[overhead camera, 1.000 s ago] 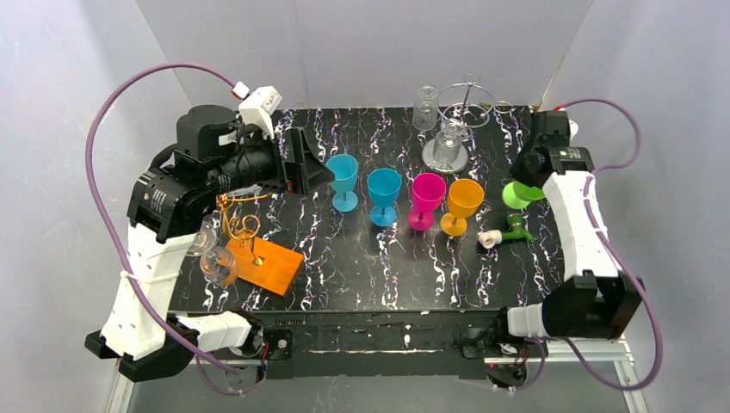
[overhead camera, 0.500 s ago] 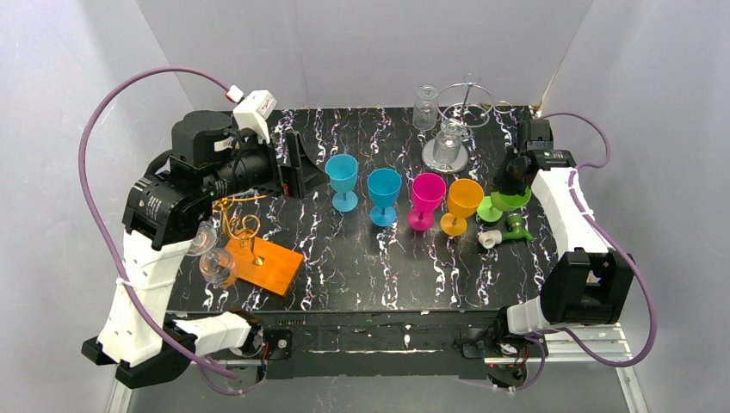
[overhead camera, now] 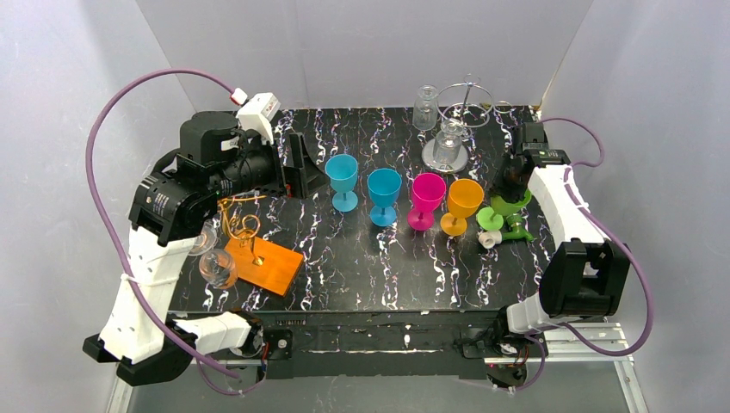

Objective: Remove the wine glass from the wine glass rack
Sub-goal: Place the wine glass at the center of the board, then pick up the wine glass from the wine rack, then place the wine glass at the center of the board.

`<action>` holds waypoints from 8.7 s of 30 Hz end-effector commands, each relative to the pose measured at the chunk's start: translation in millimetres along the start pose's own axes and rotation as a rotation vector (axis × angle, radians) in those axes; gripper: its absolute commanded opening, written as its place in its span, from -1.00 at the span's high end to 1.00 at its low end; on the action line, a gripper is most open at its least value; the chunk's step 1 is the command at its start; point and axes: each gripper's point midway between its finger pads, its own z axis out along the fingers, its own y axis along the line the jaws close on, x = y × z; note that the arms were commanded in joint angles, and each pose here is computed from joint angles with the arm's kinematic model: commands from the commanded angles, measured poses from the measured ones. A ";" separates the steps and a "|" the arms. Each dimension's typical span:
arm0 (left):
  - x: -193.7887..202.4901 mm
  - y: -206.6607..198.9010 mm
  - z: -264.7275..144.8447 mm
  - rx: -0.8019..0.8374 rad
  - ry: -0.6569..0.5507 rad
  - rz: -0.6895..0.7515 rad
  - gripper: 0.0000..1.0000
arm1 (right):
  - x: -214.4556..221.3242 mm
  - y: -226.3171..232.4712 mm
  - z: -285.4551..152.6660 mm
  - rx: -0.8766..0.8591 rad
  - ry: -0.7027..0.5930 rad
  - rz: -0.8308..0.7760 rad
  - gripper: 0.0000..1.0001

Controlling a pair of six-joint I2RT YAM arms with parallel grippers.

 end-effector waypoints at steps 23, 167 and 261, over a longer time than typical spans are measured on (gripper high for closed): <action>15.7 41.3 -41.4 -0.237 -0.060 -0.002 -0.99 | -11.8 33.0 -163.4 -0.250 -0.263 -0.126 -0.97; 62.4 148.9 -141.0 -0.917 -0.002 0.043 0.02 | 111.1 179.5 -218.9 -0.690 -0.090 -0.598 -0.97; 89.1 122.8 -149.0 -0.760 0.028 -0.078 0.04 | 335.8 426.8 -215.7 -1.679 0.582 0.656 -0.97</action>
